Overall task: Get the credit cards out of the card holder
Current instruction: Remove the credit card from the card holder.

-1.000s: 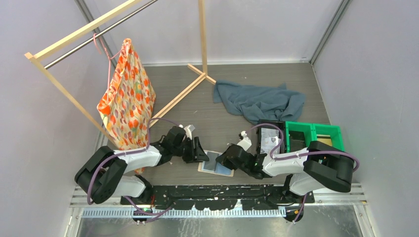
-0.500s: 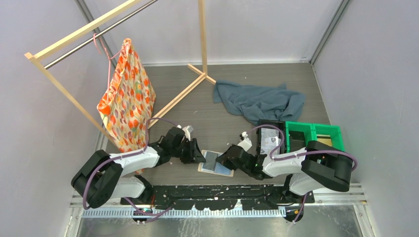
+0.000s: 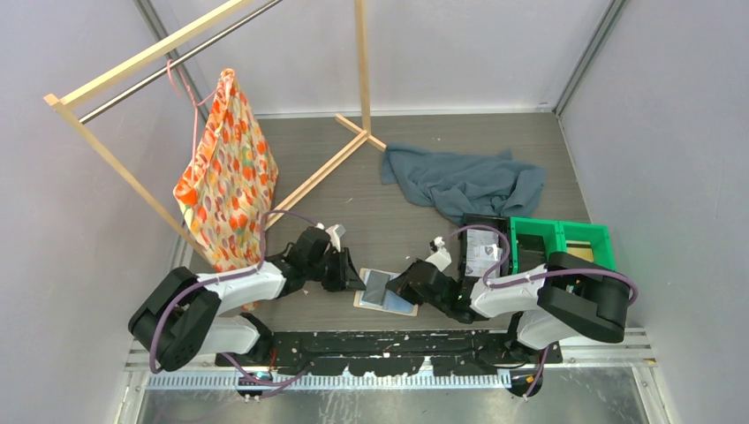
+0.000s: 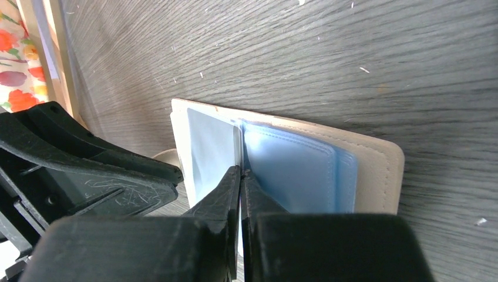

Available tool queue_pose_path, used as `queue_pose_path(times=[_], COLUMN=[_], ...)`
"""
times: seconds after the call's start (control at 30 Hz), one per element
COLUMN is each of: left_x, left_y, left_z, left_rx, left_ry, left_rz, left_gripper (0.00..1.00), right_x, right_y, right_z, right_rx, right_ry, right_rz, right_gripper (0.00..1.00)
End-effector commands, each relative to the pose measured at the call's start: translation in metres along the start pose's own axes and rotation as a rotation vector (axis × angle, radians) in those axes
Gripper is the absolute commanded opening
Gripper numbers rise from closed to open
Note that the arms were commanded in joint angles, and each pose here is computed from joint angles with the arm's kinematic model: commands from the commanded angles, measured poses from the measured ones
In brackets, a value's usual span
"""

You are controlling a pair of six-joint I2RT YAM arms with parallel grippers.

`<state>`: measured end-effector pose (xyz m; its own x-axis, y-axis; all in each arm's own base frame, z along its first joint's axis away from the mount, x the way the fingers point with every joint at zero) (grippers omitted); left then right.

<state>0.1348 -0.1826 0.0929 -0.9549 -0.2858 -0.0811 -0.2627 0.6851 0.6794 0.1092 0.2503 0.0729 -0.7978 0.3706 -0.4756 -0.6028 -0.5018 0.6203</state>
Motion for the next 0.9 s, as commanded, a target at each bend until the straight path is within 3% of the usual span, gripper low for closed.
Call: queue_pose_path(times=[0.0, 0.67, 0.77, 0.87], left_x=[-0.003, -0.005, -0.006, -0.006], left_y=[-0.006, -0.019, -0.023, -0.026], left_z=[-0.008, -0.012, -0.011, -0.011], left_rx=[0.059, 0.107, 0.101, 0.099], left_ry=[-0.005, 0.011, 0.016, 0.019], left_rz=[0.008, 0.061, 0.071, 0.080], left_gripper=[0.24, 0.26, 0.05, 0.01], right_x=[0.014, 0.012, 0.013, 0.012], right_y=[0.005, 0.006, 0.006, 0.007], right_z=[-0.049, -0.047, -0.047, -0.046], right_rx=[0.205, 0.202, 0.201, 0.197], right_ry=[0.098, 0.115, 0.118, 0.118], right_rz=[0.056, 0.056, 0.058, 0.059], right_gripper=[0.06, 0.06, 0.06, 0.06])
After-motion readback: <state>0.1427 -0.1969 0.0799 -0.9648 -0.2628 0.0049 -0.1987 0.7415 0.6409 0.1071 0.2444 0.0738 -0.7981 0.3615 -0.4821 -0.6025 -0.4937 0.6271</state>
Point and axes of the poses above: each gripper's point midway between its finger pads, its own y axis back along the fingers, its own z axis along the line the jaws close on, x = y × z, the point moved 9 cm from there along y, back along the fingers, and after that the axes turned 15 degrees about y, right-handed, at the moved point
